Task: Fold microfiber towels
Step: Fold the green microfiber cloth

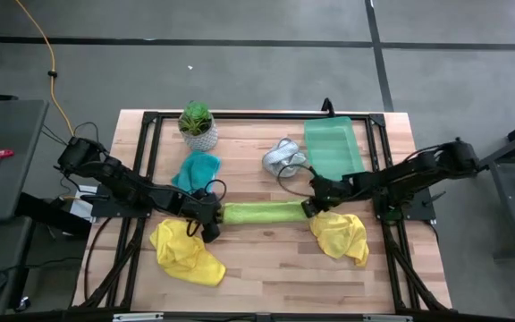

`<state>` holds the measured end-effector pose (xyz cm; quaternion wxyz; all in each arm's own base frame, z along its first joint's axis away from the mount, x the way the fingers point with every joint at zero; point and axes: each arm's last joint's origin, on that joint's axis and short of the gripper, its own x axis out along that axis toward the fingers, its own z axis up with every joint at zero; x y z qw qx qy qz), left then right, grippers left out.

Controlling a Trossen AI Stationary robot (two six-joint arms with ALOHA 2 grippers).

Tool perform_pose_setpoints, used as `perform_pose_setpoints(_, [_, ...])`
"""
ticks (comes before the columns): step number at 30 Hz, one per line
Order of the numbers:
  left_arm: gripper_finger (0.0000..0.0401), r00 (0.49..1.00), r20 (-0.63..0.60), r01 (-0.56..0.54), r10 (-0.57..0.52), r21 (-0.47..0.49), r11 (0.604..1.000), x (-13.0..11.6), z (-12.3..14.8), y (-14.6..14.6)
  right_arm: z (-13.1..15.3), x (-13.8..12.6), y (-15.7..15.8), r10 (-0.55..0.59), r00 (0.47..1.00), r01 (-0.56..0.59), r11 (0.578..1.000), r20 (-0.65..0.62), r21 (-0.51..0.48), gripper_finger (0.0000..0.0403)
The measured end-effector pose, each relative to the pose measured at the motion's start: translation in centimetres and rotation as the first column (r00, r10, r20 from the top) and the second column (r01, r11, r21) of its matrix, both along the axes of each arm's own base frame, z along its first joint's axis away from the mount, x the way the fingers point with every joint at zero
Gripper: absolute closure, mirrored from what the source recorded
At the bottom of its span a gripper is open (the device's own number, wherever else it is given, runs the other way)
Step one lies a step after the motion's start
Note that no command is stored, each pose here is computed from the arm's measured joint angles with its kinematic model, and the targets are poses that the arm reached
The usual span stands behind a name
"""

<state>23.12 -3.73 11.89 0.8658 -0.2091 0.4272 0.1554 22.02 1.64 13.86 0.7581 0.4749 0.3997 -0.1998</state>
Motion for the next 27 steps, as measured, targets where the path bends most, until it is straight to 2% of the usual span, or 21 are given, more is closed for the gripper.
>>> perform_pose_setpoints(5, [0.0307,0.995,0.035,0.094,-0.095,0.032,0.995,1.2,1.2,-0.3,1.9,-2.2,-0.3,-0.045,0.998,0.046,0.999,-0.037,0.028,0.04])
perform_pose_setpoints(10, [0.0322,0.985,0.081,0.145,-0.154,0.107,0.984,2.4,2.7,-0.4,4.8,-2.9,-0.5,-0.061,0.993,0.059,0.998,-0.105,-0.023,0.0401])
perform_pose_setpoints(13, [0.0343,0.98,0.083,0.163,-0.178,0.166,0.973,2.8,3.2,-0.3,6.8,-2.3,-0.6,-0.056,0.993,0.05,0.997,-0.103,-0.058,0.0402])
perform_pose_setpoints(17, [0.0392,0.985,0.041,0.158,-0.166,0.162,0.974,3.1,2.3,0.4,8.5,-0.8,-0.5,-0.049,0.996,0.042,0.996,-0.078,-0.085,0.0402])
perform_pose_setpoints(22, [0.0398,0.987,-0.033,0.158,-0.155,0.13,0.979,3.5,0.3,0.9,9.2,1.4,-0.4,-0.047,0.995,0.039,0.995,-0.085,-0.088,0.0402])
perform_pose_setpoints(27, [0.04,0.992,-0.023,0.13,-0.128,0.127,0.983,4.3,-1.1,0.9,8.9,3.9,0.0,-0.026,0.995,0.019,0.996,-0.093,-0.082,0.0402])
